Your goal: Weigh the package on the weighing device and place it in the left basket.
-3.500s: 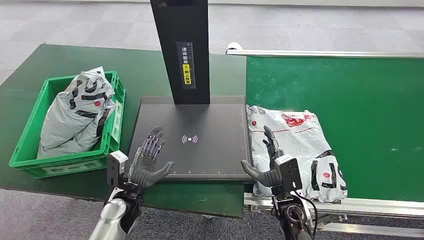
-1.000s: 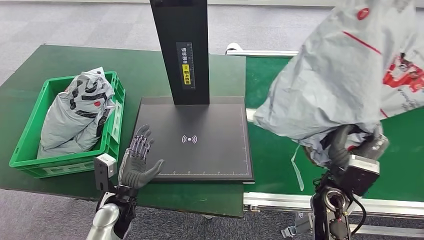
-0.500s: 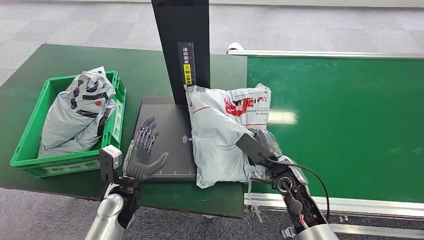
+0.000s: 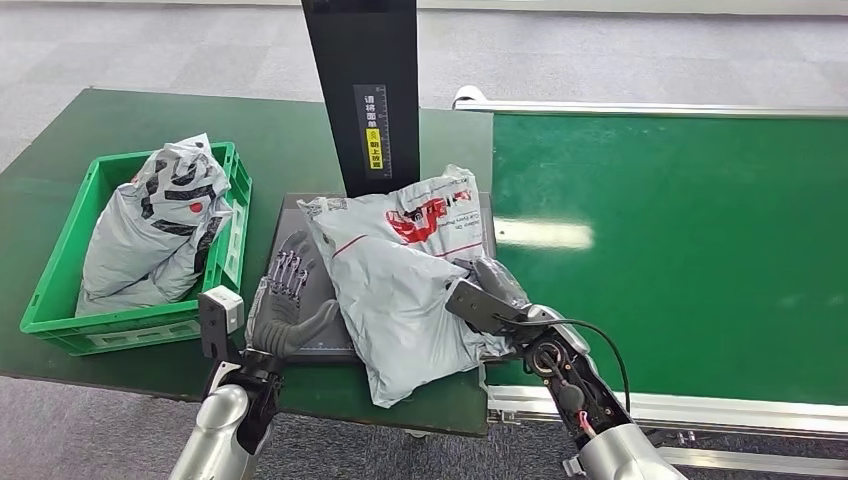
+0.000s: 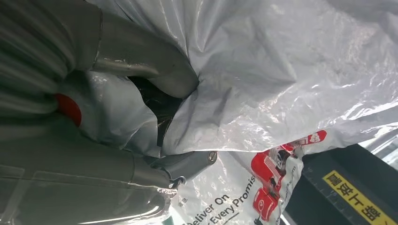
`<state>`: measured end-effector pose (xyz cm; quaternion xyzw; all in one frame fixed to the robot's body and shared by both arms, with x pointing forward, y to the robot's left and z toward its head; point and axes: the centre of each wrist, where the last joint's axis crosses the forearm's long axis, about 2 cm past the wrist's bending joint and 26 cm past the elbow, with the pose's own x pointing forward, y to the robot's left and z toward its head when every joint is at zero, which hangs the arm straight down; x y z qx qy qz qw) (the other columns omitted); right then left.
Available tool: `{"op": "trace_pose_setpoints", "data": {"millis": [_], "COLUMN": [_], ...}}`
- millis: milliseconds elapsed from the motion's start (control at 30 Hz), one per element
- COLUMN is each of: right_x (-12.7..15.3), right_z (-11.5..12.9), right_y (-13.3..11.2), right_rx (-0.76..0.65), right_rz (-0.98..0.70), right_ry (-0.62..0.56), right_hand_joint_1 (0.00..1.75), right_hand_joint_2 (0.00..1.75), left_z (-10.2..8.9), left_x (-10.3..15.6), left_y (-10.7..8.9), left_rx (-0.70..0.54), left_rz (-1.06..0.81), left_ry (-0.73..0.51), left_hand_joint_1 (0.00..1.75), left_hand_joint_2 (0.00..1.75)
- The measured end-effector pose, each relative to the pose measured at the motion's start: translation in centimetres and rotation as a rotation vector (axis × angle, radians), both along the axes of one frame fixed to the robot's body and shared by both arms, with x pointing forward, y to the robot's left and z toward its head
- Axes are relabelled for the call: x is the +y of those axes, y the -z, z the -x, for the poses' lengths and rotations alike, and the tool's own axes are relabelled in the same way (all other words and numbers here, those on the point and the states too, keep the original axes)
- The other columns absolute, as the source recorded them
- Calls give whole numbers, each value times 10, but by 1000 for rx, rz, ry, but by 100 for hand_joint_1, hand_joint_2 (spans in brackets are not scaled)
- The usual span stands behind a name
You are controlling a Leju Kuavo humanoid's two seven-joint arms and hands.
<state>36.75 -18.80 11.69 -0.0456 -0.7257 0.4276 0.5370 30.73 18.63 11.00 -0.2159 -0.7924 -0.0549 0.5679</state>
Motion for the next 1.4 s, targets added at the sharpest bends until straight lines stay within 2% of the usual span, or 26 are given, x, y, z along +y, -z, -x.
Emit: {"op": "trace_pose_setpoints", "data": {"millis": [500, 533, 633, 667, 800, 933, 1000, 1133, 1400], "right_x": [4, 4, 2, 1, -4, -8, -11, -14, -15], "right_z": [2, 2, 4, 4, 4, 5, 6, 8, 11], "right_y": [1, 1, 2, 2, 3, 7, 8, 10, 13], "right_rx": [-43, -57, -104, -116, -128, -101, -97, -89, -55], "right_rz": [-51, -71, -131, -144, -186, -315, -373, -457, -494], "right_ry": [-9, -6, 16, 32, 102, 118, 113, 109, 118], "right_hand_joint_1": [175, 151, 24, 3, 0, 0, 0, 0, 0], "right_hand_joint_2": [175, 175, 175, 175, 175, 0, 0, 175, 175], "left_z": [0, 0, -2, -2, -4, -4, -4, -4, 0], "left_x": [0, -1, -2, -3, -5, -6, -6, -7, -6], "left_y": [0, 0, -1, -1, -3, -4, -6, -9, -11], "left_rx": [-10, -12, -19, -21, -30, -53, -67, -93, -129], "left_rz": [6, 8, 10, 10, 10, 13, 13, 14, 9], "left_ry": [-1, -1, 0, 1, -3, -37, -55, -83, -135], "left_hand_joint_1": [0, 0, 0, 0, 0, 0, 0, 0, 0], "left_hand_joint_2": [175, 175, 175, 175, 175, 175, 175, 175, 175]}}
